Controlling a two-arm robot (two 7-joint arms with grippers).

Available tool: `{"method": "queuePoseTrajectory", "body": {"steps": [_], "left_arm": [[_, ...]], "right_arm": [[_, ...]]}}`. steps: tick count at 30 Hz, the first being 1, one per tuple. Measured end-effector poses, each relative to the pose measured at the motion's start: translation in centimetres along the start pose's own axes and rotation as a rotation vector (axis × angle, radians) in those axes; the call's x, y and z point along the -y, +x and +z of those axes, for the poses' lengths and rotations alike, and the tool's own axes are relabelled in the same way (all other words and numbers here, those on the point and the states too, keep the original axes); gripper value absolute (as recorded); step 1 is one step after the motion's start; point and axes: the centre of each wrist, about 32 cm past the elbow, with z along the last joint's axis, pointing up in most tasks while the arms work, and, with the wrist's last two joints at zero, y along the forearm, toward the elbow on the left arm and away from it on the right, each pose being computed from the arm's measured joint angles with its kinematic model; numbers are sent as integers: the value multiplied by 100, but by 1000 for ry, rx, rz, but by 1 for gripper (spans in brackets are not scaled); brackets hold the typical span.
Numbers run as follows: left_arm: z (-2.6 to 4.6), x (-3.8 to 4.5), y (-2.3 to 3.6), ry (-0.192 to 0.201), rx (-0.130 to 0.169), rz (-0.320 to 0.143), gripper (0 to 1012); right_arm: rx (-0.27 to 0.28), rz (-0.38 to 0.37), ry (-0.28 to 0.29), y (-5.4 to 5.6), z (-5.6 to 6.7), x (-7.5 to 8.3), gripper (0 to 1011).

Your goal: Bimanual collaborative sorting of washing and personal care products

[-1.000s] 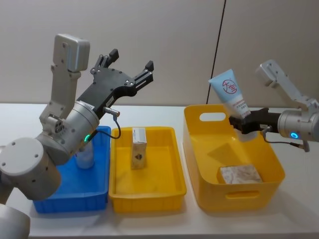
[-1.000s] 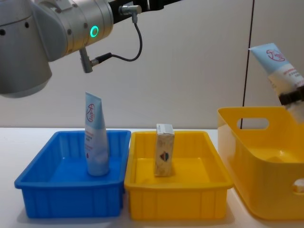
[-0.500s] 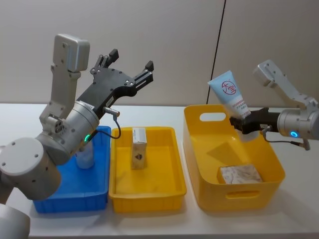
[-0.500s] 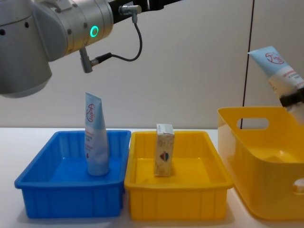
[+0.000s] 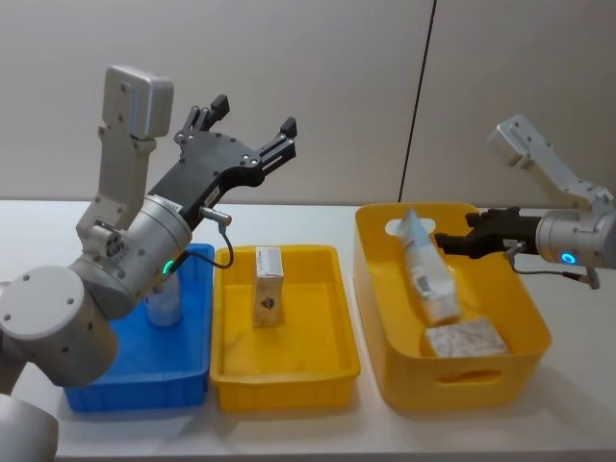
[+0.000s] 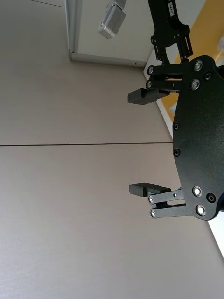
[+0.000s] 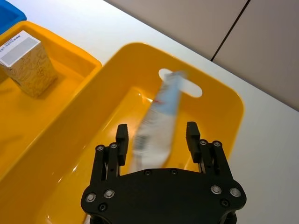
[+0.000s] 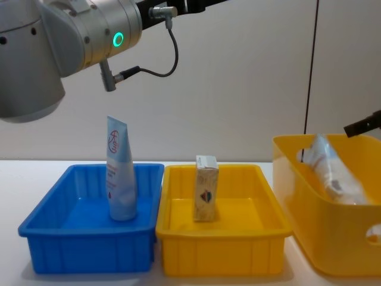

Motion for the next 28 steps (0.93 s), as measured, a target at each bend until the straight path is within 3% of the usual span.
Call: {"method": "queuePoseTrajectory", "body": {"steps": [11, 28], "left_arm": [[0, 0, 0, 0, 0, 0, 1001], [0, 0, 0, 0, 0, 0, 1001]], "right_arm": [[2, -2, -3, 4, -1, -1, 1001], [2, -2, -4, 5, 0, -2, 1003]]}}
